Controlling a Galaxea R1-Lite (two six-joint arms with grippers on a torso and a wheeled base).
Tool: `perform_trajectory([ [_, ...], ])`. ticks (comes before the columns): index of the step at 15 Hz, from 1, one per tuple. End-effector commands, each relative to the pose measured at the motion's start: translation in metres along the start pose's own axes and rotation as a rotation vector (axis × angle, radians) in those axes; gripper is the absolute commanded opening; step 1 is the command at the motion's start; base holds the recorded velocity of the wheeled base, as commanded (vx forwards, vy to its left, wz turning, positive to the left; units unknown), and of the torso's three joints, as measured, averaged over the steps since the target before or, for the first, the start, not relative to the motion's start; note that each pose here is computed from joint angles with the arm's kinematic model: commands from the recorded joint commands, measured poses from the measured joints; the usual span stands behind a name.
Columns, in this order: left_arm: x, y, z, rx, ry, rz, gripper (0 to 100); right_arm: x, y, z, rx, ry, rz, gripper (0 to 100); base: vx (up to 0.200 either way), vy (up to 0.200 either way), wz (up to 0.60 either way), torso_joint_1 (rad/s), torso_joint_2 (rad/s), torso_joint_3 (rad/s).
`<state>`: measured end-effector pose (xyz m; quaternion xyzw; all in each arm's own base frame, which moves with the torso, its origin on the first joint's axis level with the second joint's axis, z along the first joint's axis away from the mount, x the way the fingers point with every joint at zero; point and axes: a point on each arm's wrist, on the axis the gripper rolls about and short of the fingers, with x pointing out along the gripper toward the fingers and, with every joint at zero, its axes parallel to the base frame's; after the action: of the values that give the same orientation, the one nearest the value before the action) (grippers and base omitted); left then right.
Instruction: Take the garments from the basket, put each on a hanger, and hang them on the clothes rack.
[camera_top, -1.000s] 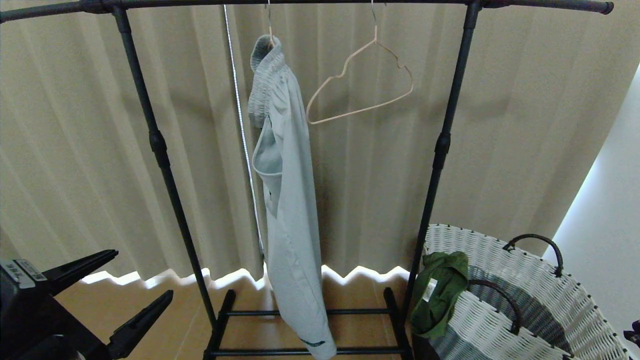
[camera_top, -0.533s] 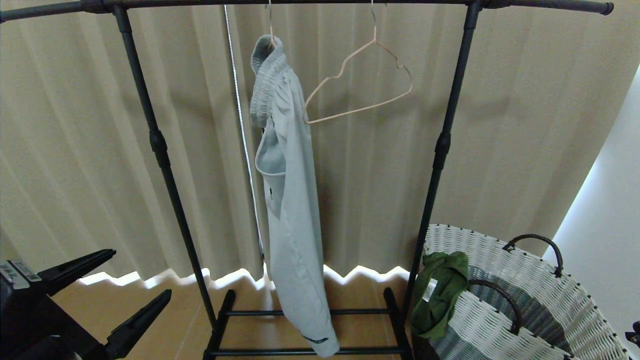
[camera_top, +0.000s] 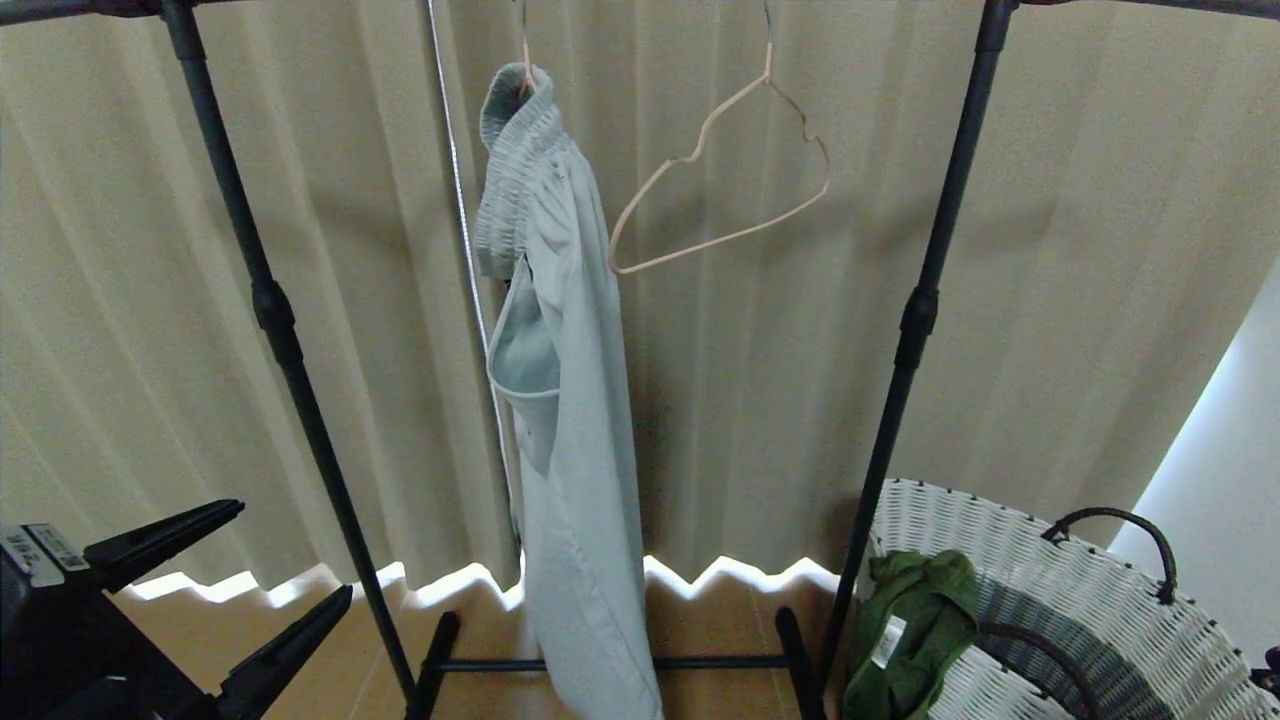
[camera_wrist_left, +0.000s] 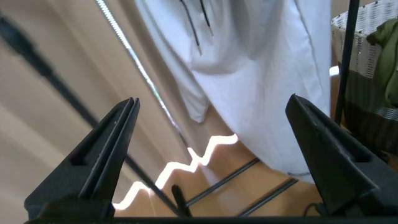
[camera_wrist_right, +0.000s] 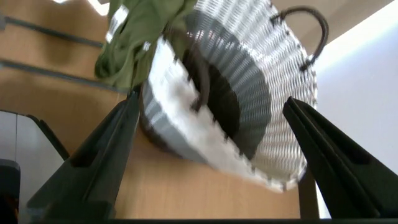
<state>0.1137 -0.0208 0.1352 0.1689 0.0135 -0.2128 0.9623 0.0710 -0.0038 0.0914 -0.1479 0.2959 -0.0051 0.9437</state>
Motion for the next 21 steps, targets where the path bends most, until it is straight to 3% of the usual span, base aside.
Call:
perform_trajectory([
  [1,0.000,0.000,0.000,0.003,-0.002,-0.002,100,0.000,0.001,-0.004,-0.001,0.013,0.004,100,0.000,0.000,0.00,0.000,0.00,0.000],
  [2,0.000,0.000,0.000,0.003,-0.001,-0.004,100,0.000,0.002,-0.006,-0.002,0.021,0.009,100,0.000,0.000,0.00,0.000,0.00,0.000],
  [3,0.001,-0.002,0.000,0.005,-0.003,-0.020,100,0.001,0.006,-0.012,-0.028,0.092,0.056,100,0.000,0.000,0.00,0.000,0.00,0.000],
  [6,0.003,-0.006,0.001,0.008,-0.011,-0.056,100,0.004,0.009,-0.008,-0.182,0.122,0.114,100,0.000,0.000,0.00,0.000,0.00,0.000],
  [11,0.001,-0.006,0.002,0.007,-0.019,-0.053,100,0.057,0.003,0.043,-0.370,0.247,0.143,100,0.000,0.000,0.00,0.000,0.00,0.000],
  [14,0.000,-0.006,0.003,0.006,-0.026,-0.047,100,0.084,0.005,0.051,-0.447,0.317,0.188,100,0.000,0.000,0.00,0.000,0.00,0.000],
  [16,0.000,-0.006,0.003,0.006,-0.027,-0.045,100,0.100,0.006,0.057,-0.477,0.315,0.195,100,0.000,0.000,0.00,0.000,0.00,0.000],
  [17,0.000,-0.006,0.003,0.007,-0.029,-0.044,100,0.123,0.008,0.062,-0.495,0.288,0.195,100,0.000,0.000,0.00,0.000,0.00,0.000],
  [21,0.000,-0.005,0.003,-0.005,-0.026,-0.044,100,0.162,0.016,0.057,-0.506,0.274,0.194,100,0.000,0.000,0.00,0.000,0.00,0.000],
])
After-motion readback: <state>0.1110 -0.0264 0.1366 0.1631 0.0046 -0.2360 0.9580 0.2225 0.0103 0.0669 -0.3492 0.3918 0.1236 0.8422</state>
